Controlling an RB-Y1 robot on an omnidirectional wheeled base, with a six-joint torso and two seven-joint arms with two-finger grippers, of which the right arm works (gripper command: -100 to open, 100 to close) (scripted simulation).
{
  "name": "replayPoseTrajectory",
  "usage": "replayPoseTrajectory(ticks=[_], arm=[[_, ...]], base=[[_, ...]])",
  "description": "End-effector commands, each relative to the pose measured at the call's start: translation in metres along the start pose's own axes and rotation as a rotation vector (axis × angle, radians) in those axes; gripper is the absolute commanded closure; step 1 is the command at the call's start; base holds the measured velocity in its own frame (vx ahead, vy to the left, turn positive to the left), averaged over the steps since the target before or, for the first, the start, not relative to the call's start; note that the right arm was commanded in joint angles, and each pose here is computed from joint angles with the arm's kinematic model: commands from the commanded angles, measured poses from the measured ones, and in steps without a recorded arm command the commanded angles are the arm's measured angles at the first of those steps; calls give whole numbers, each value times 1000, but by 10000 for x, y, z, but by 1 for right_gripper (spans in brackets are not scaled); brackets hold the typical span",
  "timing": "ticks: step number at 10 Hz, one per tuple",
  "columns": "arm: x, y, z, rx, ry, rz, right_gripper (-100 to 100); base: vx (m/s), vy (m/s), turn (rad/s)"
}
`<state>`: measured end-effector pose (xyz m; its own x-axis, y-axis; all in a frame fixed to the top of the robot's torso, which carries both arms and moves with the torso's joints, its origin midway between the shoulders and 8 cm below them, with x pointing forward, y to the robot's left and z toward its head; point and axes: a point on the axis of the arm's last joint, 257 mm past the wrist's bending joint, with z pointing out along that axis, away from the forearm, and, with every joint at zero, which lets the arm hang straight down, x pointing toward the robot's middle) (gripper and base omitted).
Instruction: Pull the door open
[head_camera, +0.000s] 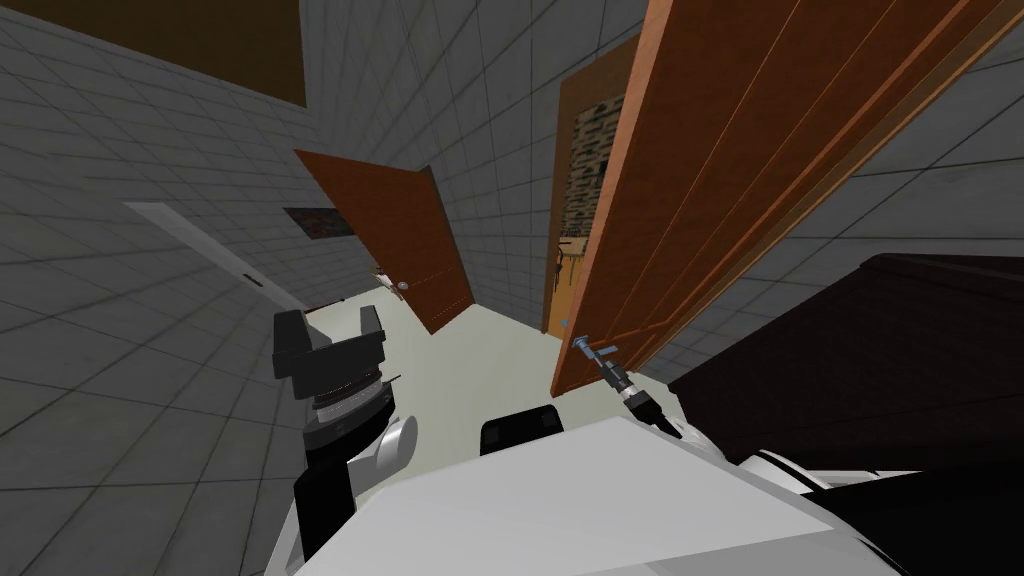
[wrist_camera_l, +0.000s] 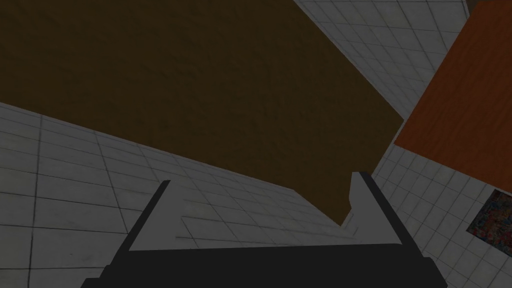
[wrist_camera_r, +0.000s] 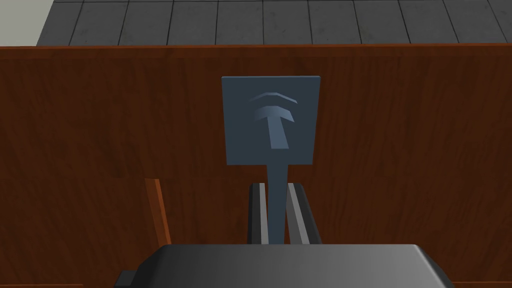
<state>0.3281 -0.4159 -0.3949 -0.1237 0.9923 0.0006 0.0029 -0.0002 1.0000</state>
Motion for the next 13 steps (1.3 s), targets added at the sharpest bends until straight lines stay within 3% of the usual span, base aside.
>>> replayPoseTrajectory(ticks=[1, 2, 3, 4, 5, 6, 8, 11, 13], arm=[[133, -29, 128, 1, 20, 7, 100], [174, -25, 222, 0, 26, 7, 100], [174, -25, 222, 0, 26, 7, 100], [237, -17, 358, 0, 34, 5, 100], [237, -17, 358, 0, 34, 5, 100], [297, -6, 481, -1, 42, 4, 100], [349, 6, 587, -2, 50, 2, 100], [409, 22, 705, -3, 58, 0, 100], [449, 14, 718, -2, 63, 2, 100]], base=[[-171, -56, 81], [-205, -115, 106], [-140, -83, 48], [-167, -90, 50], [-126, -83, 56], [-143, -101, 65], [-165, -120, 54], [-158, -72, 11], [-118, -43, 10]])
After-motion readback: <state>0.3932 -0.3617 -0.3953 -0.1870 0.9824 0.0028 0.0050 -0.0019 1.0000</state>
